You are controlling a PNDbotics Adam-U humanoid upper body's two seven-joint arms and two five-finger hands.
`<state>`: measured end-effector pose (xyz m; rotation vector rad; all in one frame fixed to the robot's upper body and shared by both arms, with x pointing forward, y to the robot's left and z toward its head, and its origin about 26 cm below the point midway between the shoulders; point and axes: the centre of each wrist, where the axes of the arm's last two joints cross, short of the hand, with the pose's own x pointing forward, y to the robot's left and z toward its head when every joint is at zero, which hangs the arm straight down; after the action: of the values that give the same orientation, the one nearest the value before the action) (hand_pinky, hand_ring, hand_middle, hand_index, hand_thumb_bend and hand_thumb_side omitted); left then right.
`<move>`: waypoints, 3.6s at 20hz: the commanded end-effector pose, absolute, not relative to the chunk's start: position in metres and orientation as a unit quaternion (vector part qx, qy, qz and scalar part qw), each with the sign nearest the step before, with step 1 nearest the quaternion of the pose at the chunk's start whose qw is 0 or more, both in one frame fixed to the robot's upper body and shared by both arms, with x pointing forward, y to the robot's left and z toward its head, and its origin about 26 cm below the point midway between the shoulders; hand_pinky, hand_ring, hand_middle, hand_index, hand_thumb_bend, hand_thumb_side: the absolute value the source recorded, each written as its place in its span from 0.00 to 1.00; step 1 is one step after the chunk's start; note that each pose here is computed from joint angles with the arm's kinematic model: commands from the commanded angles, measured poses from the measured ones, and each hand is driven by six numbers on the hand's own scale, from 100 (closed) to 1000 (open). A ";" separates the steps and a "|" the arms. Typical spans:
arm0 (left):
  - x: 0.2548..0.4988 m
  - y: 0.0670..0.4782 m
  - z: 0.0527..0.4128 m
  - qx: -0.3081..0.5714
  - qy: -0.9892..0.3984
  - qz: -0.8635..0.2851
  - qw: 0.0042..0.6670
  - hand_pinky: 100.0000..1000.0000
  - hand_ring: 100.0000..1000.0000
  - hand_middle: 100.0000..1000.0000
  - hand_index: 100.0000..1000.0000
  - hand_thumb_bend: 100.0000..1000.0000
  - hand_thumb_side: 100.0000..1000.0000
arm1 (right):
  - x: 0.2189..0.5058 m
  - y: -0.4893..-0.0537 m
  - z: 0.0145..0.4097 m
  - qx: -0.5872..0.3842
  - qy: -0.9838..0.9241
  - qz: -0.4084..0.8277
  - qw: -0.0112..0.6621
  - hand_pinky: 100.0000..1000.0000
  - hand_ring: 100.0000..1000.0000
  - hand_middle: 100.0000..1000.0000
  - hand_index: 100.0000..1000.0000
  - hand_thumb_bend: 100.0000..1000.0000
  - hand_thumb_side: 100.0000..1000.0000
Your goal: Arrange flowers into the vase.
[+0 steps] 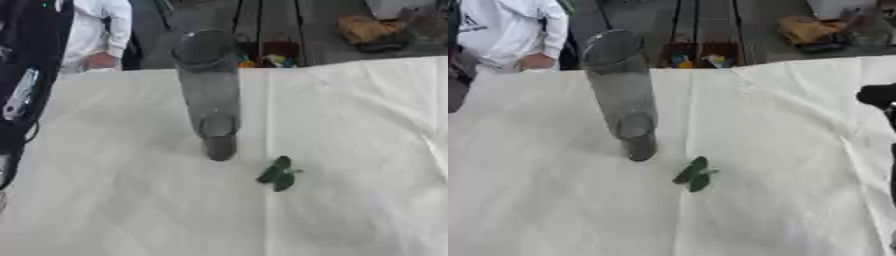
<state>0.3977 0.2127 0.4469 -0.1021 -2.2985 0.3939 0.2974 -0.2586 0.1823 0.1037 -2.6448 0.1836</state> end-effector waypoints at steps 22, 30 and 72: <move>0.394 0.199 0.445 -0.032 -0.911 0.127 0.392 0.00 0.00 0.00 0.00 0.00 0.82 | 0.296 -0.256 0.191 0.041 -0.968 0.071 0.237 0.72 0.68 0.57 0.72 0.00 1.00; 0.397 0.198 0.439 -0.019 -0.907 0.123 0.401 0.00 0.00 0.00 0.00 0.00 0.82 | 0.297 -0.256 0.192 0.040 -0.968 0.069 0.238 0.72 0.68 0.57 0.72 0.00 1.00; 0.412 0.196 0.407 0.020 -0.904 0.092 0.416 0.00 0.00 0.00 0.00 0.00 0.82 | 0.299 -0.251 0.197 0.042 -0.970 0.071 0.227 0.73 0.69 0.56 0.73 0.00 1.00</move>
<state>0.4167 0.1924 0.3970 0.0370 -2.2350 0.2389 0.3004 -0.2521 0.1891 0.1158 -2.6452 0.1736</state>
